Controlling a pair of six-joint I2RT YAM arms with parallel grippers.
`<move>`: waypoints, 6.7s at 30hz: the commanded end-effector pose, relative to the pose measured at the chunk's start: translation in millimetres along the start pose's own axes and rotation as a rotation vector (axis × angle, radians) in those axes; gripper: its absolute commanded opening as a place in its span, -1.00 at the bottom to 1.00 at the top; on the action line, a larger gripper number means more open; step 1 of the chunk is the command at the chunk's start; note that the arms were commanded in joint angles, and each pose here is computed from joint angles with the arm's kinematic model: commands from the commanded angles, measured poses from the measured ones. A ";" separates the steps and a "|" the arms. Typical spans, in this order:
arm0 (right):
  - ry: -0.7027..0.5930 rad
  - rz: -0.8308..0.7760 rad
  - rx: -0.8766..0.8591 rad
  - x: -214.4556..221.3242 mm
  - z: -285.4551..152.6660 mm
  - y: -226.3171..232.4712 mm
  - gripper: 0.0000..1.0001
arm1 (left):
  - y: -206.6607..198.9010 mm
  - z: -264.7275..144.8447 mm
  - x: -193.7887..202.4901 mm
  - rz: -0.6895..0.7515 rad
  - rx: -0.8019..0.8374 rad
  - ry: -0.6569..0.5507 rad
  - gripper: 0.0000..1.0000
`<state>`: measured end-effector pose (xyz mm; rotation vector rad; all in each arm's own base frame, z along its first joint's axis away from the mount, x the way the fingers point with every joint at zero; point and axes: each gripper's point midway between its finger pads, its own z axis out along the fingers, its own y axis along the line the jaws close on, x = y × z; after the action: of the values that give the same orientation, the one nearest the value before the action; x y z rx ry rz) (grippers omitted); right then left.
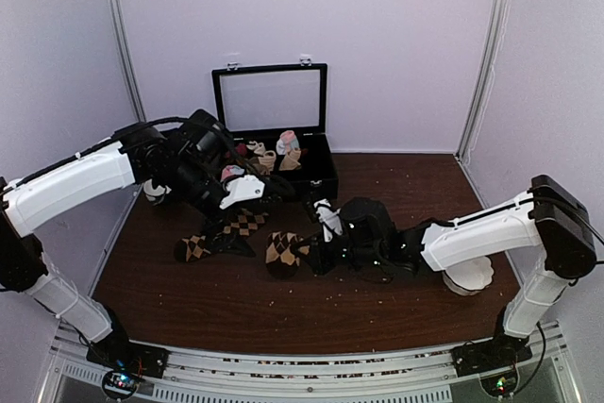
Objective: Roll the socks
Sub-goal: Roll the sock at the center of the board, then pass from the right arm to the left, then pass from the left arm to the right
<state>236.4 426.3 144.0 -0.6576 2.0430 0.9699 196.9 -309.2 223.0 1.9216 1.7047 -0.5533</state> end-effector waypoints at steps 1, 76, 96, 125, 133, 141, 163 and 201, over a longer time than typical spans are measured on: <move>-0.025 0.017 -0.105 -15.1 1.5 25.2 -1.00 | 7.5 6.2 1.0 0.054 -0.067 -0.004 0.96; -0.192 -0.180 -0.141 -37.0 -58.3 43.4 0.99 | -13.1 5.8 -28.1 -0.169 0.413 -0.119 -1.00; -0.116 -0.213 -0.318 -52.8 -34.7 83.5 -0.28 | -19.1 10.1 -26.8 -0.209 0.497 -0.100 -1.00; -0.227 0.446 -0.477 -72.1 -19.3 51.3 -0.82 | -22.6 28.4 -3.2 0.063 0.179 0.080 -0.13; -0.256 0.557 -0.628 -82.4 -23.8 60.7 -0.81 | -19.8 23.0 -3.4 0.127 0.097 0.065 -0.31; -0.235 0.721 -0.765 -85.5 -20.0 62.7 -0.80 | -11.8 21.9 -6.1 0.233 -0.008 0.096 -0.38; -0.184 0.754 -0.725 -78.9 -19.4 49.4 1.00 | 19.8 32.9 -7.7 0.327 -0.185 0.194 -1.00; -0.440 0.013 -0.209 -143.6 -118.7 94.5 0.61 | 22.1 -63.5 -104.9 -0.061 0.037 -0.387 -1.00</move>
<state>203.1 382.9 358.5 -0.3971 1.5383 1.3223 208.3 -349.4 312.0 1.6997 1.5909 -0.8481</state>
